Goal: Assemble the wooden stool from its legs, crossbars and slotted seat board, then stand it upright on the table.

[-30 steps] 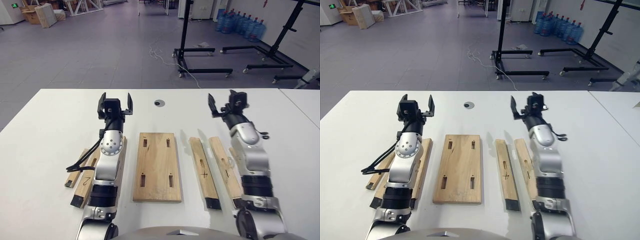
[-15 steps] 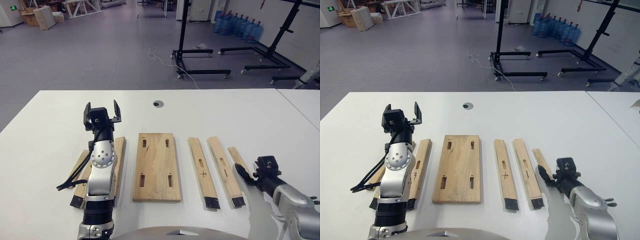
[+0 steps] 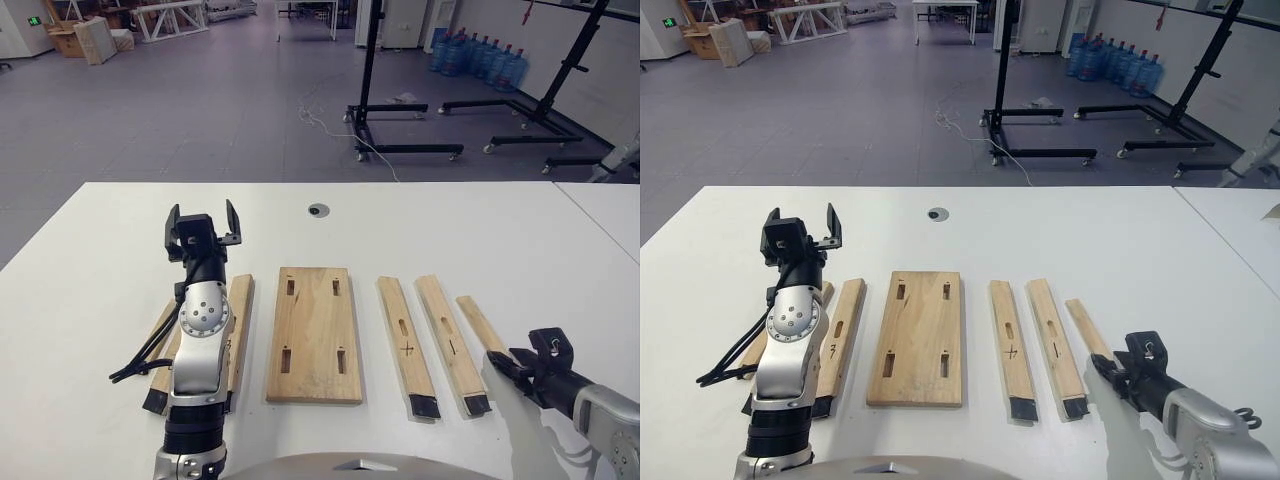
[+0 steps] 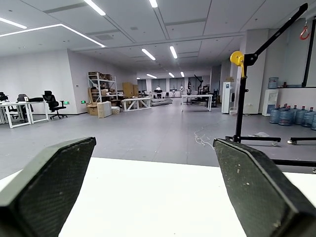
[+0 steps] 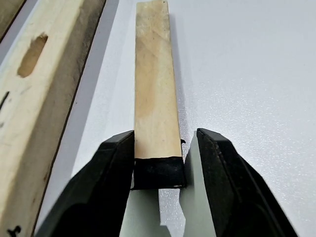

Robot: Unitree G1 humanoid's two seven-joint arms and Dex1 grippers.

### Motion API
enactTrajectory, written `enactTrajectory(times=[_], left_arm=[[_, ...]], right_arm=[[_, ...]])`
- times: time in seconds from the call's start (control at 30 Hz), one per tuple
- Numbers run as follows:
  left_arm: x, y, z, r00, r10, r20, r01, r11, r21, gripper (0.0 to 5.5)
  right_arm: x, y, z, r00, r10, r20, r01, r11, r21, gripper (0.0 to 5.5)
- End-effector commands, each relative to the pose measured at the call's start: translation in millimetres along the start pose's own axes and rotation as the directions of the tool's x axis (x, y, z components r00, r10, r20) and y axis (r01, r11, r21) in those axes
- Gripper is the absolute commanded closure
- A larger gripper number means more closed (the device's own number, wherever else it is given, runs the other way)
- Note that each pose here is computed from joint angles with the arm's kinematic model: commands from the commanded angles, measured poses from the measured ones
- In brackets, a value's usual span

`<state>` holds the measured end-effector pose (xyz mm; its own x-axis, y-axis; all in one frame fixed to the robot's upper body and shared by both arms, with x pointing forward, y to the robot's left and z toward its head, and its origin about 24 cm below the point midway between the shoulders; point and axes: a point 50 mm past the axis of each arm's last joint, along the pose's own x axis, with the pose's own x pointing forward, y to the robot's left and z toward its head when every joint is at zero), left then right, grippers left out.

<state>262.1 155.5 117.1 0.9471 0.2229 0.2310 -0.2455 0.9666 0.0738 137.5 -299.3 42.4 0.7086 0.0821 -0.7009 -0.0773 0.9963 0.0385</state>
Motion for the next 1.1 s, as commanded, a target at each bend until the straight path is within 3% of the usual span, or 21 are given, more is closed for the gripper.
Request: enactTrajectory(times=[0.03,0.2,0.37,0.47,0.57,0.63,0.8,0.93,1.03,1.1], left_arm=[[2.5,-5.1,-0.8,1.000,-0.020,-0.011,0.020,1.000,0.004,1.13],[7.3,-4.0,-9.6,0.999,-0.026,-0.047,0.024,0.999,-0.042,1.13],[13.6,1.4,-18.8,0.995,-0.055,-0.088,0.044,0.992,-0.121,1.13],[22.4,1.8,-23.7,0.990,-0.079,-0.119,0.063,0.989,-0.130,1.13],[28.4,-2.8,-18.5,0.982,-0.155,-0.105,0.129,0.967,-0.217,1.13],[34.0,-2.7,-17.7,0.977,-0.177,-0.115,0.141,0.952,-0.270,1.13],[40.3,-2.3,-21.5,0.945,-0.276,-0.174,0.154,0.847,-0.509,1.13],[37.2,-10.7,-8.7,0.886,-0.453,-0.102,0.277,0.692,-0.667,1.13],[28.8,-19.5,3.9,0.810,-0.587,-0.005,0.400,0.558,-0.727,1.13],[24.9,-22.1,6.9,0.777,-0.629,0.019,0.441,0.522,-0.731,1.13]], right_arm=[[8.8,6.9,-59.6,0.953,0.072,-0.293,-0.006,0.975,0.222,3.99],[36.7,-2.2,-33.3,0.987,0.046,-0.155,-0.001,0.960,0.279,4.21],[77.4,-0.1,52.9,0.981,0.034,0.192,-0.083,0.963,0.255,4.21],[95.2,21.3,112.6,0.916,0.056,0.396,-0.123,0.982,0.144,4.21],[99.4,69.2,170.4,0.791,0.147,0.594,-0.166,0.986,-0.024,4.21],[94.9,98.5,190.0,0.714,0.214,0.667,-0.217,0.973,-0.080,4.21],[91.1,170.6,185.4,0.585,0.455,0.671,-0.278,0.890,-0.361,4.21],[85.3,210.6,171.5,0.491,0.619,0.613,-0.300,0.781,-0.548,4.21],[81.9,228.0,173.2,0.437,0.680,0.589,-0.338,0.731,-0.593,4.21],[81.0,233.5,174.1,0.417,0.697,0.583,-0.357,0.716,-0.600,4.21]])
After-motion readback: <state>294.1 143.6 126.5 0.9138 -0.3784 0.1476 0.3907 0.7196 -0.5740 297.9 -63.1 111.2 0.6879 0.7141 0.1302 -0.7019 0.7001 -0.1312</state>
